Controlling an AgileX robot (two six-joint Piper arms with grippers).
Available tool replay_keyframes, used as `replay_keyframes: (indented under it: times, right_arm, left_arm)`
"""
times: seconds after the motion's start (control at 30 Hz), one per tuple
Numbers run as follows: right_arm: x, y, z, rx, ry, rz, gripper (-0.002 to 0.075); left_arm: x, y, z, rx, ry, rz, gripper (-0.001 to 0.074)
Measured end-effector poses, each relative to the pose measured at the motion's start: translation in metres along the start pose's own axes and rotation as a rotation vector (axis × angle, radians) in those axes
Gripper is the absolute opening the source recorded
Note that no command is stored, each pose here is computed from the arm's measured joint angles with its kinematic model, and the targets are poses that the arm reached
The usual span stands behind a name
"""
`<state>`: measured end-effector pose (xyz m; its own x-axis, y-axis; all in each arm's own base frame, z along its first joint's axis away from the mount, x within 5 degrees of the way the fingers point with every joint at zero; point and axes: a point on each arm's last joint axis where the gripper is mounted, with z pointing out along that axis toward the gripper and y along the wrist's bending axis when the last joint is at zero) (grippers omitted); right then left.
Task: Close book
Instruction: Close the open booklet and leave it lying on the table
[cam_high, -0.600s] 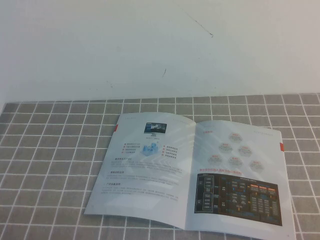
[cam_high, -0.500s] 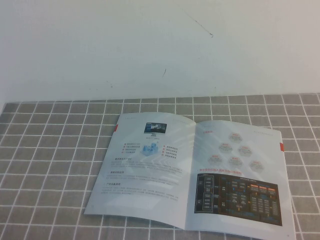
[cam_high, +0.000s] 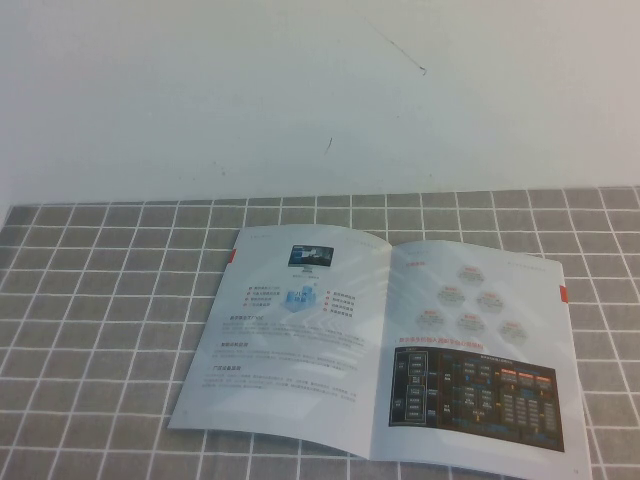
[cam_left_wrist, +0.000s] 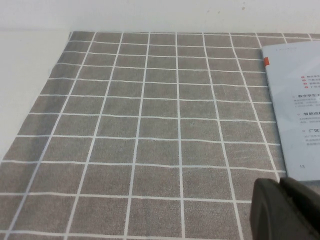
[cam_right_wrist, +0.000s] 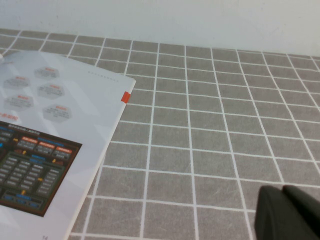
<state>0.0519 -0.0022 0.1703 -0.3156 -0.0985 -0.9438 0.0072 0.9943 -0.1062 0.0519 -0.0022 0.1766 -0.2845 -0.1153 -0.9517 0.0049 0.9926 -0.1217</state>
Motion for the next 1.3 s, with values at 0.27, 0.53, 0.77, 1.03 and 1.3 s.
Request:
replay_keyframes:
  times: [0.27,0.53,0.77,1.03,1.3]
  right_arm:
    - [0.0,0.0,0.0,0.0,0.0,0.0,-0.0003]
    - [0.0,0.0,0.0,0.0,0.0,0.0,-0.0003]
    - [0.0,-0.0004,0.0,0.004,0.0,-0.02,-0.0003]
    - [0.0001,-0.0005,0.0,0.005,0.001,-0.026,-0.0003]
    - [-0.0015,-0.0008,0.0002,0.009,-0.021,-0.029,-0.0003]
  left_arm:
    - [0.0,0.0003,0.0,-0.003,0.0,0.024,-0.0004]
    - [-0.0001,0.0004,0.0,-0.004,0.0,0.034,-0.0004]
    - [-0.0001,0.0007,0.0,-0.007,-0.001,0.041,-0.0004]
    - [-0.0001,0.0007,0.0,-0.007,-0.001,0.044,-0.0004]
    - [-0.002,0.0007,0.0005,-0.007,-0.033,0.055,-0.0004]
